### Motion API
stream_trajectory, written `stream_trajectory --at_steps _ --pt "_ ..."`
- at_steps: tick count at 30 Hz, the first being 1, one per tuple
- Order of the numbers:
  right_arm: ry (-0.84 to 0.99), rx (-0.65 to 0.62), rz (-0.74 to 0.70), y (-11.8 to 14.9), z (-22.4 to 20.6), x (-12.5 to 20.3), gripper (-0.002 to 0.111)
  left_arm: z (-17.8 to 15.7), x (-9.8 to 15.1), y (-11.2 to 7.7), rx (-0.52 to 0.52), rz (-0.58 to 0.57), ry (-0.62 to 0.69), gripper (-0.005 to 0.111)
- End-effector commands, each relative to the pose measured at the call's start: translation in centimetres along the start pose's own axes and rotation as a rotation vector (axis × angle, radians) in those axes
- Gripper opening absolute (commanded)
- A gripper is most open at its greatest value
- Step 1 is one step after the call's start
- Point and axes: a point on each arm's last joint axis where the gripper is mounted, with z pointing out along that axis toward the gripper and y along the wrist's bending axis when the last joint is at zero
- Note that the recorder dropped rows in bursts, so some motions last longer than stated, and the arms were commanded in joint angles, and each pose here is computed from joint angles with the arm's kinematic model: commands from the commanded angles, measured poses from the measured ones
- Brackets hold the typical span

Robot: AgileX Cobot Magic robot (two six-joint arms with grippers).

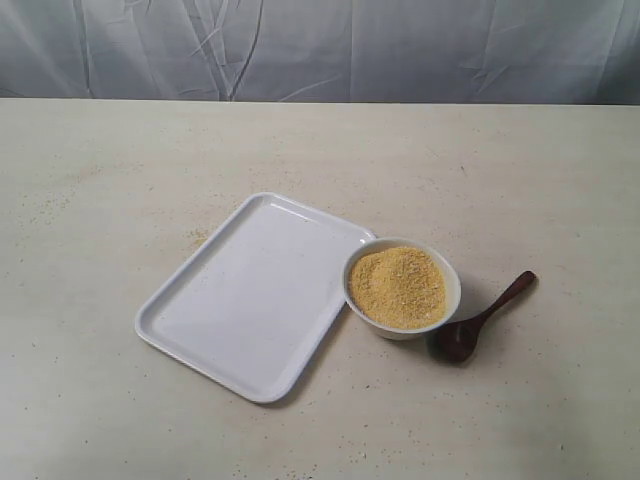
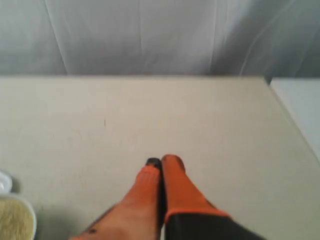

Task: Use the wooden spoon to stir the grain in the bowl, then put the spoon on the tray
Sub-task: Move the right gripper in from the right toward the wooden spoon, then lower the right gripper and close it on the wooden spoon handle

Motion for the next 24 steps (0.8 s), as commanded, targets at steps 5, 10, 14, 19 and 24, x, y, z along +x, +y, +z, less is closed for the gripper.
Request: stream_trajectory --at_steps 5,10,14,19,24 --pt "0.610 -0.281 -0.208 2.4 14.4 1.0 0.000 0.0 0.0 0.0 0.000 0.000 -0.013 0.000" --pt "0.680 -0.698 -0.511 6.4 20.7 4.9 0.000 0.0 0.0 0.0 0.000 0.000 -0.013 0.000" --pt "0.668 -0.878 -0.837 8.2 22.4 7.3 0.000 0.0 0.0 0.0 0.000 0.000 -0.013 0.000" --pt "0.634 -0.953 -1.223 8.4 22.7 8.1 0.019 0.0 0.0 0.0 0.000 0.000 -0.013 0.000" --pt "0.570 -0.909 -1.373 8.3 23.4 7.8 0.038 0.0 0.0 0.0 0.000 0.000 -0.013 0.000"
